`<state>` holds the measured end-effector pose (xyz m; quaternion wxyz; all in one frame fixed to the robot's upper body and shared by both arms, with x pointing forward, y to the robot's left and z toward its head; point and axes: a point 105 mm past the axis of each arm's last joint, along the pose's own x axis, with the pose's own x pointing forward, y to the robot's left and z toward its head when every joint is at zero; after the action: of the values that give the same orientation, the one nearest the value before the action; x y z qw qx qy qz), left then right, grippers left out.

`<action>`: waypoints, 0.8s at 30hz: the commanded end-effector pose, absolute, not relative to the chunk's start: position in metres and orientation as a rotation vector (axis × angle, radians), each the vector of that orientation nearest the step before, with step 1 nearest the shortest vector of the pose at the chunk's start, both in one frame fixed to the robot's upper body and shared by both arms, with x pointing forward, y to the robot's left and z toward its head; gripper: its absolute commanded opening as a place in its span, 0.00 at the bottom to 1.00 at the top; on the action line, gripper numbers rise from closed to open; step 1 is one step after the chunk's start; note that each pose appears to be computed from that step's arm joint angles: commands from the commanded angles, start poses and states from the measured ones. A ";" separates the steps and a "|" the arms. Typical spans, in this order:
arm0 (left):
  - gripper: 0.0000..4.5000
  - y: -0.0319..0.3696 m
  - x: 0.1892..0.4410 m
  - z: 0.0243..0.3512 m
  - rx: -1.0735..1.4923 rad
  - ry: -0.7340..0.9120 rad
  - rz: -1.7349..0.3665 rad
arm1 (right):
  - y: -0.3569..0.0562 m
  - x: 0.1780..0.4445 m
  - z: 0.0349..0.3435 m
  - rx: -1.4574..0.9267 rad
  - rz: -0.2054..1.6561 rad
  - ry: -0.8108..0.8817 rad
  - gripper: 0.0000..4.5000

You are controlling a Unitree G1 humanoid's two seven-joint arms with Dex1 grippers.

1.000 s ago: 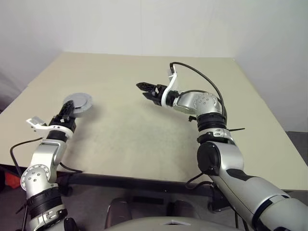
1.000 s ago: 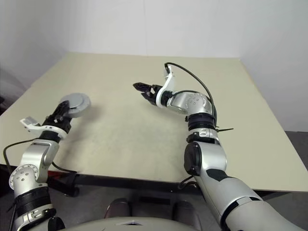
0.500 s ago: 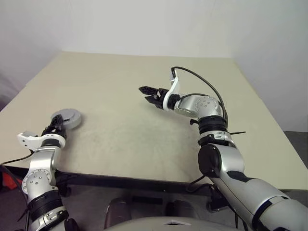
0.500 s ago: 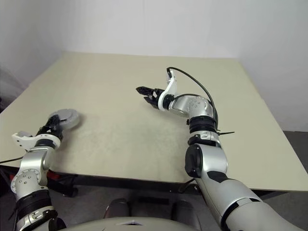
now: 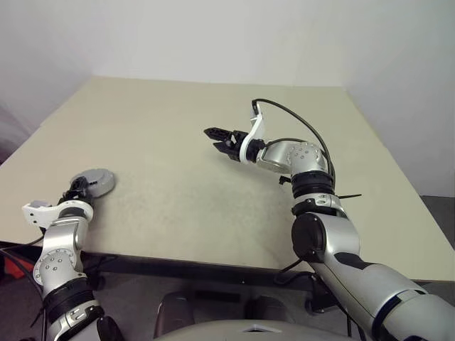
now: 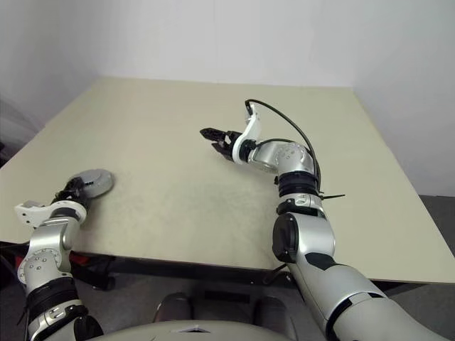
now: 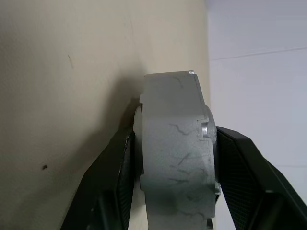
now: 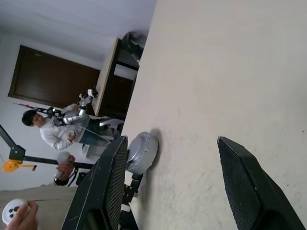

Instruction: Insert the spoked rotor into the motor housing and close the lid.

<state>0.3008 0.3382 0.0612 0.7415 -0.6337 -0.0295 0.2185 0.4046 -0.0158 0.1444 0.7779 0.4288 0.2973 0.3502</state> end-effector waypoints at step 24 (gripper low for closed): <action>0.94 0.229 0.269 0.034 -1.454 0.456 0.123 | -0.009 0.406 0.150 0.898 0.765 0.618 0.75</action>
<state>0.2703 0.2750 0.0531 0.7403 -0.6548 0.1140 0.1013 0.4033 -0.0092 0.1407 0.7812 0.4198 0.3022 0.3494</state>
